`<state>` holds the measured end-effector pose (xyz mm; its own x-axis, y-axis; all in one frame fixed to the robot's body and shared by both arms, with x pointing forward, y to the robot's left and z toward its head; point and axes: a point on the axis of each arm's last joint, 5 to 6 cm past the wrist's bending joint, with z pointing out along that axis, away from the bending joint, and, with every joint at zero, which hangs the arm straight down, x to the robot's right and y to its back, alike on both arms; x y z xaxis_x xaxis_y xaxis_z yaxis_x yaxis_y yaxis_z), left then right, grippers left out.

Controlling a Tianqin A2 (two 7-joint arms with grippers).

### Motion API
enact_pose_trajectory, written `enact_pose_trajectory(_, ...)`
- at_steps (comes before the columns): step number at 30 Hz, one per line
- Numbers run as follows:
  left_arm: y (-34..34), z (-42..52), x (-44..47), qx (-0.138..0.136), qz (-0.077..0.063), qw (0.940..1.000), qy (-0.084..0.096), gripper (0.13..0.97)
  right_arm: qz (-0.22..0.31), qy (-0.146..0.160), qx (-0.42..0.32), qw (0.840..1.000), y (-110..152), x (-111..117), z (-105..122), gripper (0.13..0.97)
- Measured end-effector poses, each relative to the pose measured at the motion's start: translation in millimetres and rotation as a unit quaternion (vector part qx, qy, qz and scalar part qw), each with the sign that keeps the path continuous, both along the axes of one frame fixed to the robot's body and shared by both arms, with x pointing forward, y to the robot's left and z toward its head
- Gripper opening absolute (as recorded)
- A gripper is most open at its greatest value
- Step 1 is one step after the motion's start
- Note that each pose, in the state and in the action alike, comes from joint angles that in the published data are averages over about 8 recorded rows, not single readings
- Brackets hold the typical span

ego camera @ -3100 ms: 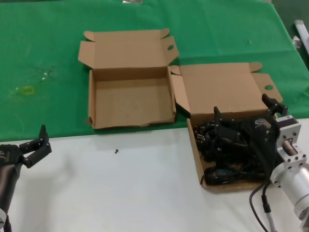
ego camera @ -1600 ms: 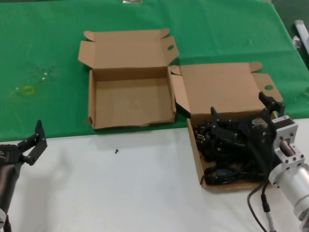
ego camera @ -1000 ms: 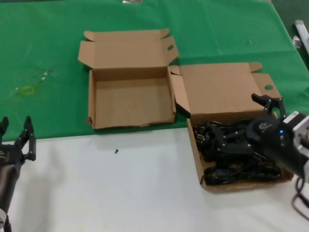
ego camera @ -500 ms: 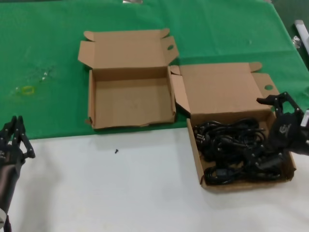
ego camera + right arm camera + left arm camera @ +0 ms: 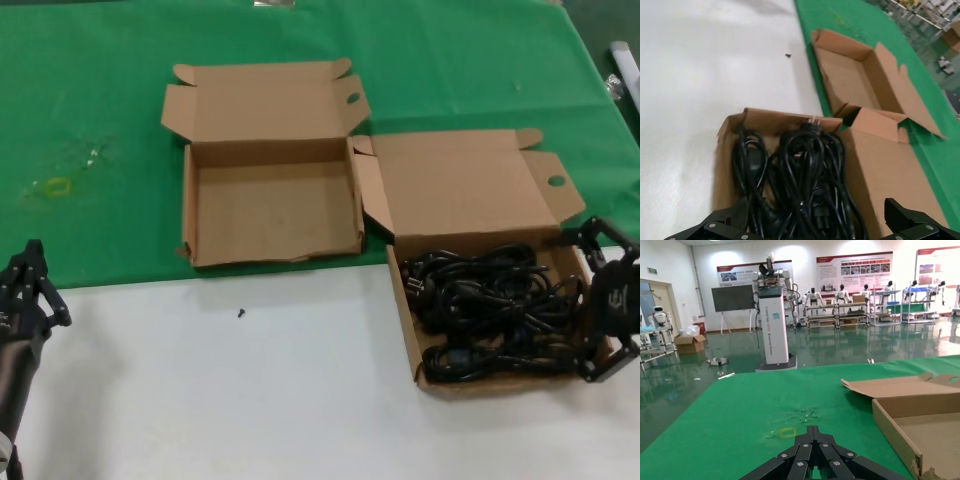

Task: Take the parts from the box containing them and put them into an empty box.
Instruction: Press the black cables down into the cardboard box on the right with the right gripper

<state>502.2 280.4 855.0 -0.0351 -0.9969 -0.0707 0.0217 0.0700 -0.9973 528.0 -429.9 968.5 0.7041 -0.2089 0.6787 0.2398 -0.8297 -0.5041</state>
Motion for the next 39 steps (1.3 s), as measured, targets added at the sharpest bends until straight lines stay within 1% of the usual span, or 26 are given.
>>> enact_pose_trajectory(5,0.0,0.0,0.0,0.0,0.0,1.0,0.0,0.143,0.006,-0.004,-0.012,1.0,-1.6,5.2,-6.6,0.966)
enact_pose_trajectory(12,0.0,0.0,0.0,0.0,0.0,1.0,0.0,0.143,0.002,-0.018,-0.015,1.0,0.5,16.5,-12.4,0.96)
enact_pose_trajectory(16,0.0,0.0,0.0,0.0,0.0,1.0,0.0,0.143,0.0,-0.021,-0.015,1.0,2.7,21.4,-15.6,0.957)
enact_pose_trajectory(25,0.0,0.0,0.0,0.0,0.0,1.0,0.0,0.143,0.0,-0.015,-0.018,1.0,5.8,27.4,-25.7,0.883)
enact_pose_trajectory(33,0.0,0.0,0.0,0.0,0.0,1.0,0.0,0.143,-0.001,-0.016,-0.03,0.999,2.4,33.8,-32.5,0.74)
enact_pose_trajectory(37,0.0,0.0,0.0,0.0,0.0,1.0,0.0,0.143,-0.002,-0.017,-0.034,0.999,1.5,36.2,-34.1,0.74)
enact_pose_trajectory(39,0.0,0.0,0.0,0.0,0.0,1.0,0.0,0.143,-0.002,-0.018,-0.035,0.999,1.7,37.0,-34.9,0.687)
